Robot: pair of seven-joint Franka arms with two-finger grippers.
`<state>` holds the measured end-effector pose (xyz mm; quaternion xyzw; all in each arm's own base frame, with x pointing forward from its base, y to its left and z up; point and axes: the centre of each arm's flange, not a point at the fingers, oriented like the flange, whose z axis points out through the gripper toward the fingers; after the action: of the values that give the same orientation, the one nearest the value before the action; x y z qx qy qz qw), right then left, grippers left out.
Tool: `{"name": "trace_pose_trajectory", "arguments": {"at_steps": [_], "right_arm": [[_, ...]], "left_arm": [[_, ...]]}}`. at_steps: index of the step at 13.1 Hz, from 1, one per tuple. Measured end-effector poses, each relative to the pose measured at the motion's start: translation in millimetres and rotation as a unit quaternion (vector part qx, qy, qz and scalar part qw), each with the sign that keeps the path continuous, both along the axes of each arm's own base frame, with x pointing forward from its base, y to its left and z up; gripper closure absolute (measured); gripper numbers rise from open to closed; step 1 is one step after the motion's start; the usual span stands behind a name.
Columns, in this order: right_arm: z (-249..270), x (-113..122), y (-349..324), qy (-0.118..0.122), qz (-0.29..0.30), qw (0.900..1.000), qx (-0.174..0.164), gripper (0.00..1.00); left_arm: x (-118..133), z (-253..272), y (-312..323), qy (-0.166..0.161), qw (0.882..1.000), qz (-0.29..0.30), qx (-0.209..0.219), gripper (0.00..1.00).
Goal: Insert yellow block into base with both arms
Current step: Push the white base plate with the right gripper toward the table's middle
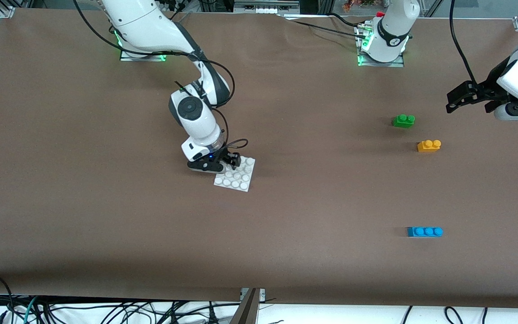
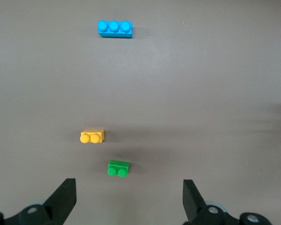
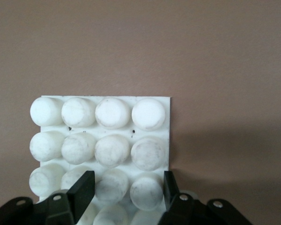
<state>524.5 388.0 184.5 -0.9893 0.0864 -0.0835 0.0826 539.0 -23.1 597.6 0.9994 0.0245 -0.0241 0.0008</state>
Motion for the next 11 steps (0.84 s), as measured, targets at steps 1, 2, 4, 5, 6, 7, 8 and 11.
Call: {"name": "trace_pose_trajectory", "arguments": {"at_steps": [1,2,4,5,6,7,8,11], "right_arm": [[0.4,-5.1,8.2,-0.003,0.004,1.0,-0.002,0.35],[0.7,-11.4,18.2,-0.006,0.008,1.0,-0.004,0.35],[0.6,-29.1,43.9,-0.009,0.021,1.0,-0.004,0.35],[0.4,-37.2,55.9,-0.01,0.03,0.999,-0.003,0.35],[0.2,-43.9,65.8,-0.011,0.038,0.999,-0.002,0.35],[-0.2,-49.4,73.8,-0.012,0.046,0.999,-0.001,0.35],[-0.5,-53.8,80.5,-0.013,0.051,0.999,-0.001,0.35],[-1.1,-65.9,100.8,-0.017,0.069,0.997,0.001,0.35]], "left_arm": [[0.1,-0.2,0.0,0.0,1.0,0.0,0.0,0.0],[0.2,-0.4,0.0,0.0,1.0,0.0,0.0,0.0],[0.3,-0.6,0.0,0.001,1.0,0.0,0.0,0.0],[0.3,-0.6,0.0,0.001,1.0,0.0,0.0,0.0],[0.3,-0.6,0.0,0.001,1.0,0.0,0.0,0.0],[0.3,-0.6,0.0,0.001,1.0,0.0,0.0,0.0],[0.3,-0.7,0.0,0.001,1.0,0.0,0.0,0.0],[0.3,-0.7,0.0,0.001,1.0,0.0,0.0,0.0]]}}
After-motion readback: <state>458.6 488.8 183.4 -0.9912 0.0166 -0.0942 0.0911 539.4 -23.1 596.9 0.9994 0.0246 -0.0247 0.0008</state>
